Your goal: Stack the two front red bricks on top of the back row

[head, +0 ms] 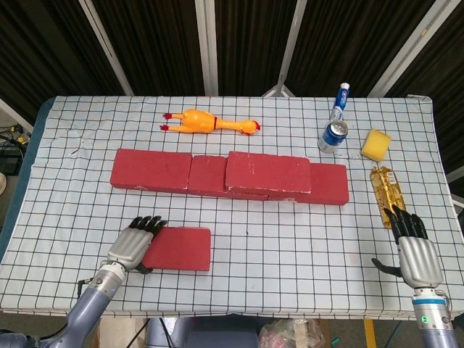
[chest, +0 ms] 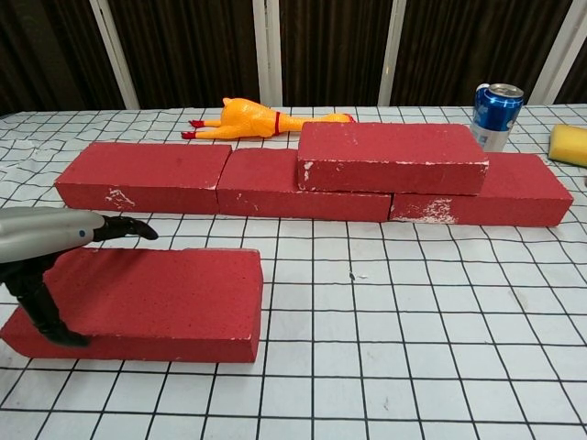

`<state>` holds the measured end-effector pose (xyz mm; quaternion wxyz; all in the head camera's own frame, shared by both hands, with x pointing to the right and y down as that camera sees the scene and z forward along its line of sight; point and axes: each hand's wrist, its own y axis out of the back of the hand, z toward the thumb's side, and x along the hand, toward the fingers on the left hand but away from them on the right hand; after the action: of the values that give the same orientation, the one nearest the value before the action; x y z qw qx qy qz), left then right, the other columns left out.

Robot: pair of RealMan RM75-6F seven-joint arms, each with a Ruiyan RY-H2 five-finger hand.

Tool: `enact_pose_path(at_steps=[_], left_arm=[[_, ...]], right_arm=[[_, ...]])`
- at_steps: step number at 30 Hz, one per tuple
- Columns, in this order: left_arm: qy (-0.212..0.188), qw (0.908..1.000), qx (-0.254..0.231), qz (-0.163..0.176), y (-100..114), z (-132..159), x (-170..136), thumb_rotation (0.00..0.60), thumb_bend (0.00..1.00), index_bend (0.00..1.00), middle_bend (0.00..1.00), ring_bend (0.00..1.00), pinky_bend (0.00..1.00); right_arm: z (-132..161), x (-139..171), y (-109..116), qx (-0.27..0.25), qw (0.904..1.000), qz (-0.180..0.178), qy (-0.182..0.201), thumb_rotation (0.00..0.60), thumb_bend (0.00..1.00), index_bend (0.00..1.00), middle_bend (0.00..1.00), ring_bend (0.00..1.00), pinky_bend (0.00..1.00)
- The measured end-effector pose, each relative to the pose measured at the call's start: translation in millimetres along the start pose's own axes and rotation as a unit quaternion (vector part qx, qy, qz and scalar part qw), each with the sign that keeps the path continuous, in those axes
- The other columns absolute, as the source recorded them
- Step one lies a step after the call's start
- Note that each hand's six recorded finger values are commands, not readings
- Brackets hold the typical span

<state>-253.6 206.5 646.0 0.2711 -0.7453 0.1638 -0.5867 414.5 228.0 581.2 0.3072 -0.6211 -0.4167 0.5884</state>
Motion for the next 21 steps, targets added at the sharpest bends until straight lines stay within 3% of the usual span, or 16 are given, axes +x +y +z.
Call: enact_pose_path(at_steps=[21], left_arm=[[0.010,0.9994,0.033,-0.008,-1.3,10.7,7.3,0.600,0.00,0.11,0.11,0.00,0.04]], right_arm=[[-3.3,-0.4,1.1,-0.006,1.0000,0.002,-0.006,0.600,0.16,0.01,0.00,0.00,0.00]])
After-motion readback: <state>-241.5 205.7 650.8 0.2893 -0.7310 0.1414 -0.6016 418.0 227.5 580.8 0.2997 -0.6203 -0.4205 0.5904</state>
